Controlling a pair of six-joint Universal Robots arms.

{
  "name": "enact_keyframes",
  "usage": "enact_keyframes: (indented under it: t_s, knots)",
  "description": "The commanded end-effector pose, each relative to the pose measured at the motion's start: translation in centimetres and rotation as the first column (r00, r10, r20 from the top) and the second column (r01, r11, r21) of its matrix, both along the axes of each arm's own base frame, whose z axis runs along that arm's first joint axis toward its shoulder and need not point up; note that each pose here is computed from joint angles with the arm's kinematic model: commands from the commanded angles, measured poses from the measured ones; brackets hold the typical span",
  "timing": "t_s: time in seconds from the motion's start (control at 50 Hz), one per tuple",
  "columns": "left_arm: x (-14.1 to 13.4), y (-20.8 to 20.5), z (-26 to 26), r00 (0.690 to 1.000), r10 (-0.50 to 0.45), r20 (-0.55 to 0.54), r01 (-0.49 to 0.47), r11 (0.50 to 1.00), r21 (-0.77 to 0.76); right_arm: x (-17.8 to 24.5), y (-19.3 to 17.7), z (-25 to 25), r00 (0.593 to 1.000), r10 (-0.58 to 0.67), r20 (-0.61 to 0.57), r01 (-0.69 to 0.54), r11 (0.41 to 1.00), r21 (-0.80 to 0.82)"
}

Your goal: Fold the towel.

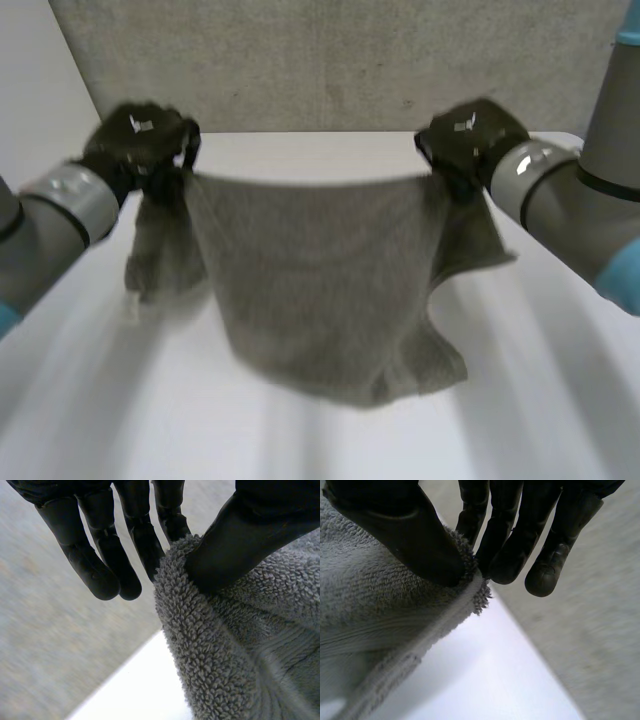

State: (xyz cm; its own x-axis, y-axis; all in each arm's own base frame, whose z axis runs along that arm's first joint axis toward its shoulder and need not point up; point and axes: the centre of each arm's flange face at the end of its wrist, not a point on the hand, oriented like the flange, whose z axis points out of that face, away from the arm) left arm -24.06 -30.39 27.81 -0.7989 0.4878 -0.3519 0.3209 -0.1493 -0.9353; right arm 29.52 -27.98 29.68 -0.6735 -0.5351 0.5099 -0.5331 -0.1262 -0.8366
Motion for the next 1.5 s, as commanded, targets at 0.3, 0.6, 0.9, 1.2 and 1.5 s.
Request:
enact_keyframes:
  t_s: [0.3,0.6,0.9,1.2,1.5]
  knots:
    - [0.7,-0.2,3.2,0.969,0.078,-0.234,-0.129,0.969,-0.209,1.2,2.8,3.4,0.987,0.026,0.159,0.023,0.953,-0.301]
    - [0.3,6.8,-14.3,0.947,-0.103,0.304,0.050,0.983,0.176,-0.7,6.2,-13.0,0.977,0.091,-0.195,-0.052,0.980,0.194]
    - [0.9,9.8,-5.4,0.978,-0.075,0.197,0.059,0.995,0.083,-1.5,7.4,-12.2,0.979,0.079,-0.185,-0.047,0.984,0.172]
    - [3.6,7.1,-1.3,0.997,0.056,0.046,-0.056,0.998,-0.001,-4.6,6.7,-11.5,0.982,-0.008,-0.190,0.036,0.989,0.145]
    - [-1.0,3.6,-6.9,0.994,-0.079,0.080,0.063,0.980,0.187,-5.6,7.1,-13.1,0.938,0.002,-0.346,0.042,0.992,0.118]
